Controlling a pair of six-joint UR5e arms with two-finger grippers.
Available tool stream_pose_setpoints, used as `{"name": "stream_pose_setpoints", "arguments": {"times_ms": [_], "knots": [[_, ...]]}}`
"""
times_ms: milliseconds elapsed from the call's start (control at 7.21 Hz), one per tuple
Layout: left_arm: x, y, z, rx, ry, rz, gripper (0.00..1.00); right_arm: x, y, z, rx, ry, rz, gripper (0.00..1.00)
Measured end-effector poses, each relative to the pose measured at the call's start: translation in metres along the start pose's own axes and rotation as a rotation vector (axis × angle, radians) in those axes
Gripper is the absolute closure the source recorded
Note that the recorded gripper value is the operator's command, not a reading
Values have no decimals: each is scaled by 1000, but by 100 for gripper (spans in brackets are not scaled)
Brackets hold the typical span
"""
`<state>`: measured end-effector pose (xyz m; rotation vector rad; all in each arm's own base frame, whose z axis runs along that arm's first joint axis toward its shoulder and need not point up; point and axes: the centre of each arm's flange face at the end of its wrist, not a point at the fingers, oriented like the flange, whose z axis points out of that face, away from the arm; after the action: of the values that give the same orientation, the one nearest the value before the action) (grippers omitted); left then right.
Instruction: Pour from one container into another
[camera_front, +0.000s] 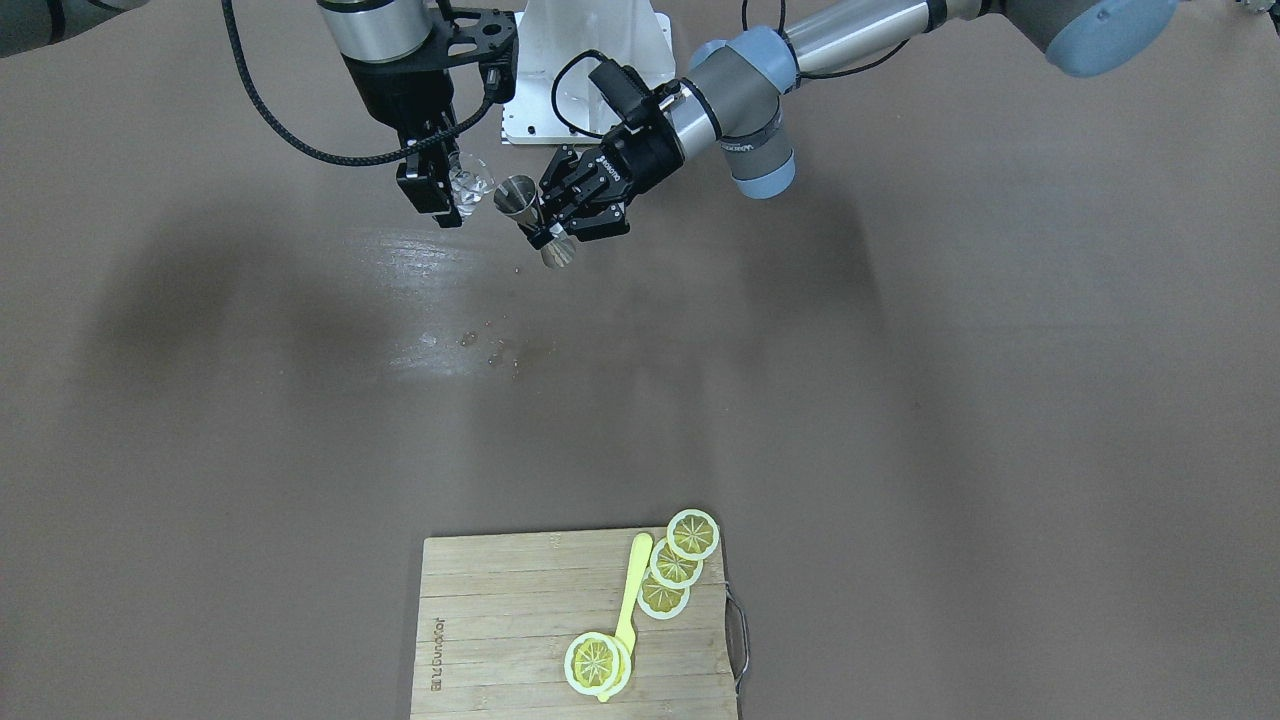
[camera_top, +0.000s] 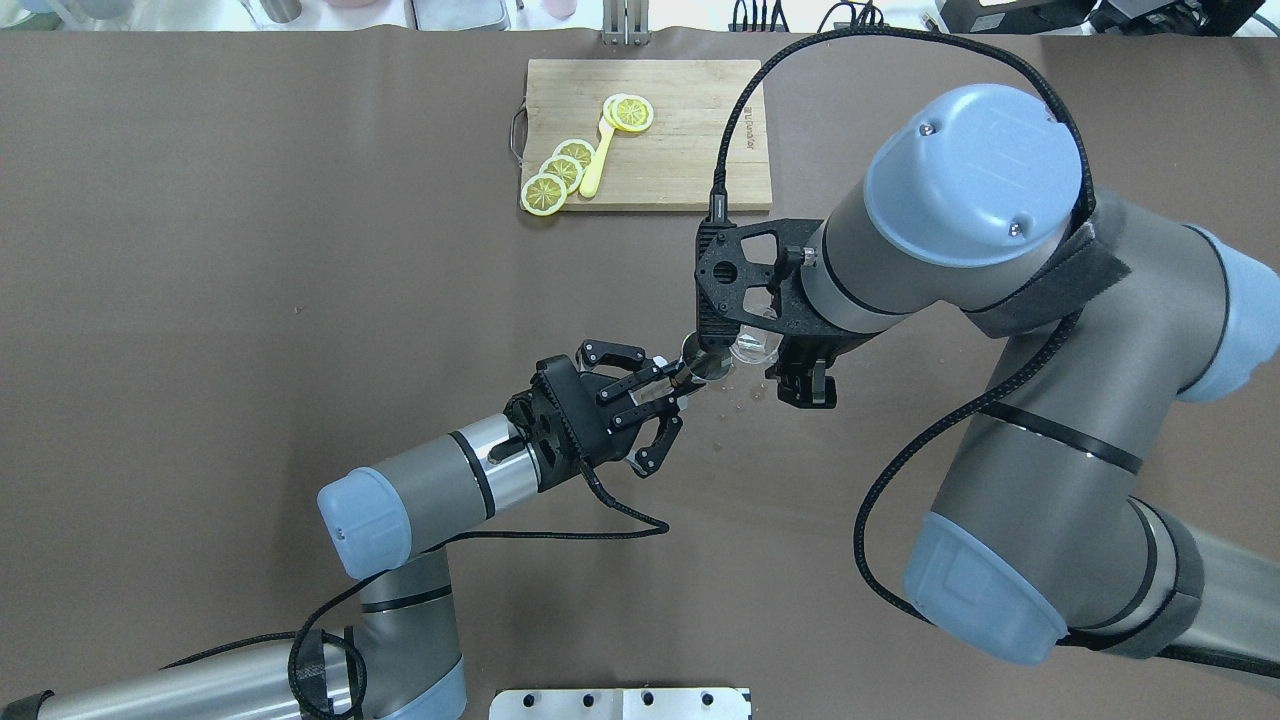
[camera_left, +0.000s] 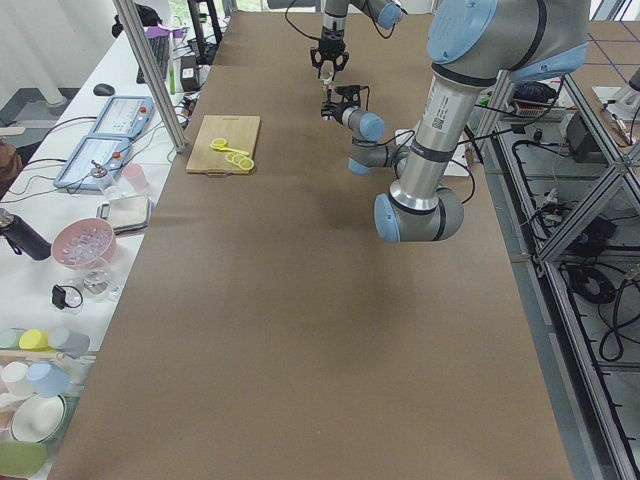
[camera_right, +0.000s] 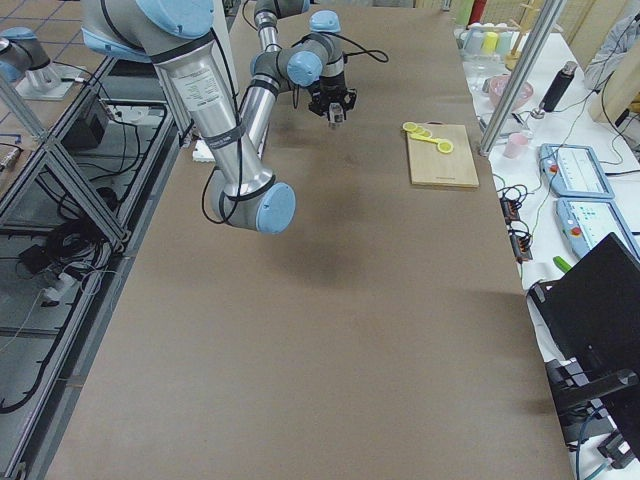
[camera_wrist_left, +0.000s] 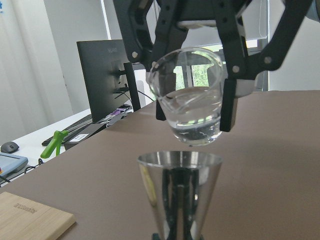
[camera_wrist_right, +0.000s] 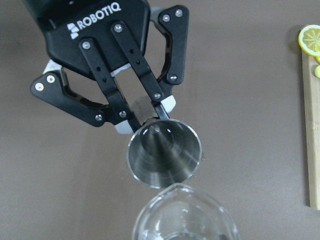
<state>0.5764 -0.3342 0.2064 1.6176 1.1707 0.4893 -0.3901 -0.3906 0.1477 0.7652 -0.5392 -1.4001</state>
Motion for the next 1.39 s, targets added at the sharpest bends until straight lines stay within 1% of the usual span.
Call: {"name": "stream_pose_setpoints", "arguments": {"times_ms": [416, 1387], "knots": [[0, 0, 0, 0, 0, 0, 100, -1, -7, -2, -37, 15, -1, 100], [-1, 0, -1, 3, 0, -1, 100, -5, -20, -7, -80, 26, -17, 100]]}}
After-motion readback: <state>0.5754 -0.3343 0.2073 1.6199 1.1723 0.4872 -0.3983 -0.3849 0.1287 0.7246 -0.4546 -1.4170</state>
